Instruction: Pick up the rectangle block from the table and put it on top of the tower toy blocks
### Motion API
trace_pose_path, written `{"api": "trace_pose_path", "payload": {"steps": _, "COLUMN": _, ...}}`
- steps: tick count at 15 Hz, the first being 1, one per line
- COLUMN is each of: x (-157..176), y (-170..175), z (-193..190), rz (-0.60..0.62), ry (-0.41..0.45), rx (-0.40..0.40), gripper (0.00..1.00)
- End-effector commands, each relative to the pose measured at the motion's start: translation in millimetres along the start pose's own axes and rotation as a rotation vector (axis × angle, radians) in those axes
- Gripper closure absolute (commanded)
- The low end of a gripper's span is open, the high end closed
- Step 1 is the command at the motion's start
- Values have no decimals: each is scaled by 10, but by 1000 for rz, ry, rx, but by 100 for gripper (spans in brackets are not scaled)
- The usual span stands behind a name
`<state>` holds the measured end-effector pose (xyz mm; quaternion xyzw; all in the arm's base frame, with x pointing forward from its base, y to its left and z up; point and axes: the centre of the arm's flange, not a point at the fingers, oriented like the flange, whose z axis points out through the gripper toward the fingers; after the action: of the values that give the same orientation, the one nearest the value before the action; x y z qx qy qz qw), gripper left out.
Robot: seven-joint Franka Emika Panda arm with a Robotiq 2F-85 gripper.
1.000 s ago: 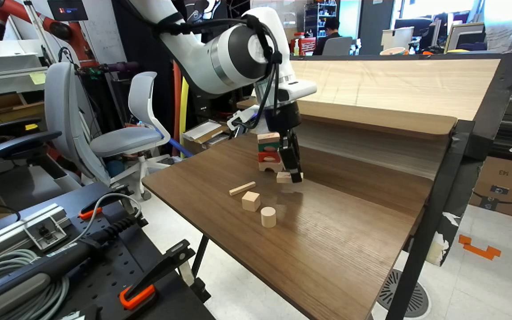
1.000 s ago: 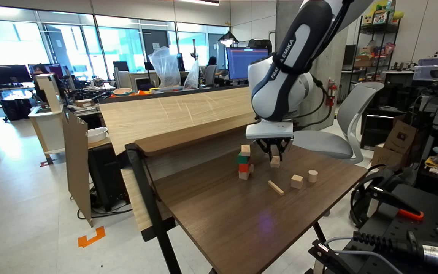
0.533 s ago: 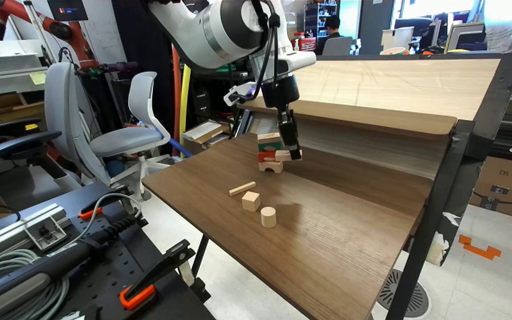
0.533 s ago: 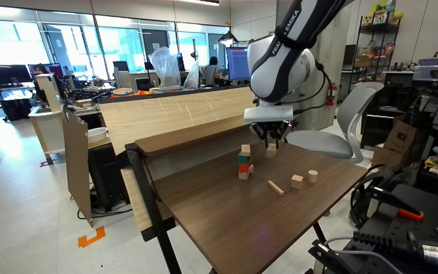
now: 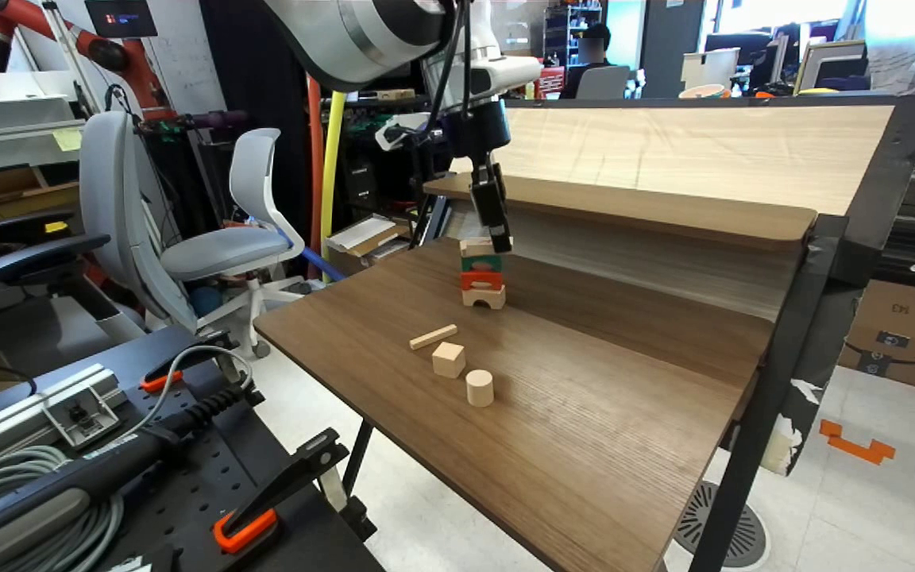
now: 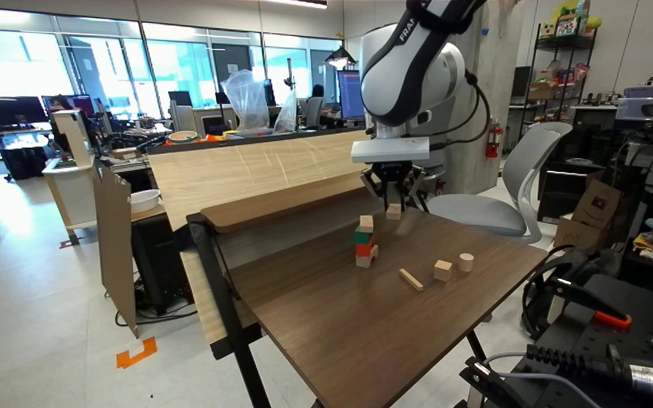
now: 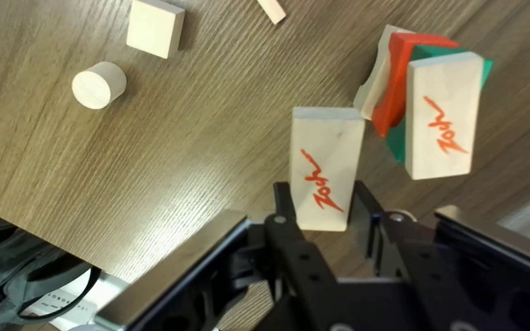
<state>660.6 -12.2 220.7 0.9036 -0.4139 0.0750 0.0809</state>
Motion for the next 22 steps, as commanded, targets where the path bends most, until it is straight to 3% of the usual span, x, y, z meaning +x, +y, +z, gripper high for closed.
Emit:
{"api": "trace_pose_path", "payload": {"steps": 1, "x": -111, "y": -33, "z": -235, "rz": -8, "ry": -25, "rx": 11, "gripper": 91}}
{"api": "trace_pose_path", "payload": {"steps": 12, "x": -213, "y": -323, "z": -260, "rz": 3, "ry": -29, "rx": -12, "gripper": 91}}
{"api": "trace_pose_path", "payload": {"steps": 22, "x": -73, "y": -516, "z": -237, "rz": 59, "ry": -21, "rx": -36, "gripper": 91}}
